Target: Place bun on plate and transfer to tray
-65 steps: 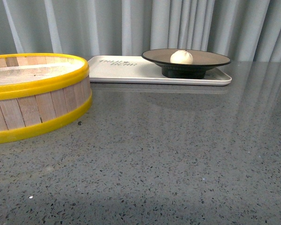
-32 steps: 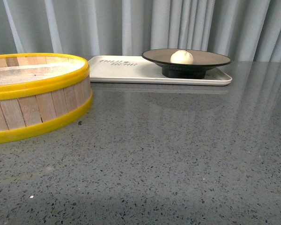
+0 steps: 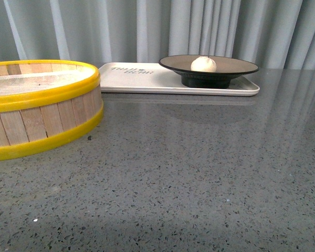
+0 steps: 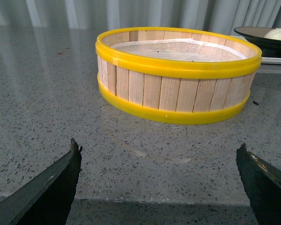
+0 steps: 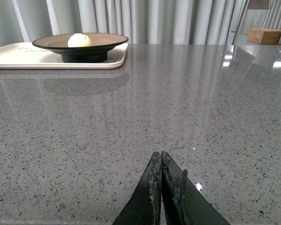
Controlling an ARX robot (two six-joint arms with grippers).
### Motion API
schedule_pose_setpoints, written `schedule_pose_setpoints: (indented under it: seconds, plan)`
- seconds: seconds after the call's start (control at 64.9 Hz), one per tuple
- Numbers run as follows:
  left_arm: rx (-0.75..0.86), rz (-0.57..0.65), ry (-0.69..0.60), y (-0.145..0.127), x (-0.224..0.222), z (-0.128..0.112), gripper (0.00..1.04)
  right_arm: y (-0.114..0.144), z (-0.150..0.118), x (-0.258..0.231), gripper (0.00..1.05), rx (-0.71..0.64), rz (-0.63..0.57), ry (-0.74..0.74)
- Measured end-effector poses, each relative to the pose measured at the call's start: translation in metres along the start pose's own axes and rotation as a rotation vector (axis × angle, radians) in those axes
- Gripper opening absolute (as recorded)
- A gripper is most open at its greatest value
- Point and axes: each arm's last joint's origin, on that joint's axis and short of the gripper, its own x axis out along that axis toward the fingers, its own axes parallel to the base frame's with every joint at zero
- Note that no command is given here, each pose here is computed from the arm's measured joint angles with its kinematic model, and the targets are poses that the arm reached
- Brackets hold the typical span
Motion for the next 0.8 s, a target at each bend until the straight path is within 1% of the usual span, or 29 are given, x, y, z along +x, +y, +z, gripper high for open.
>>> schedule_pose_setpoints:
  seconds: [0.231, 0.554, 0.585, 0.647, 0.678, 0.708, 0.754, 0.77, 0.801]
  plan:
    - [0.000, 0.000, 0.000, 0.0000, 0.0000, 0.0000, 0.98, 0.0000, -0.0004, 0.0000, 0.02, -0.001, 0.000, 0.004]
    - [0.000, 0.000, 0.000, 0.0000, 0.0000, 0.0000, 0.98, 0.0000, -0.0004, 0.0000, 0.56, -0.001, 0.000, 0.004]
    - [0.000, 0.000, 0.000, 0.0000, 0.0000, 0.0000, 0.98, 0.0000, -0.0004, 0.0000, 0.65, -0.001, 0.000, 0.004]
    - [0.000, 0.000, 0.000, 0.0000, 0.0000, 0.0000, 0.98, 0.0000, -0.0004, 0.0000, 0.79, -0.001, 0.000, 0.004]
    - [0.000, 0.000, 0.000, 0.0000, 0.0000, 0.0000, 0.98, 0.0000, -0.0004, 0.0000, 0.84, -0.001, 0.000, 0.004]
    - [0.000, 0.000, 0.000, 0.0000, 0.0000, 0.0000, 0.98, 0.0000, -0.0004, 0.0000, 0.88, -0.001, 0.000, 0.004]
    - [0.000, 0.000, 0.000, 0.0000, 0.0000, 0.0000, 0.98, 0.0000, -0.0004, 0.0000, 0.96, -0.001, 0.000, 0.004]
    - [0.000, 0.000, 0.000, 0.0000, 0.0000, 0.0000, 0.98, 0.0000, -0.0004, 0.0000, 0.98, 0.000, 0.000, 0.004]
    - [0.000, 0.000, 0.000, 0.0000, 0.0000, 0.0000, 0.98, 0.0000, -0.0004, 0.0000, 0.97, 0.000, 0.000, 0.004]
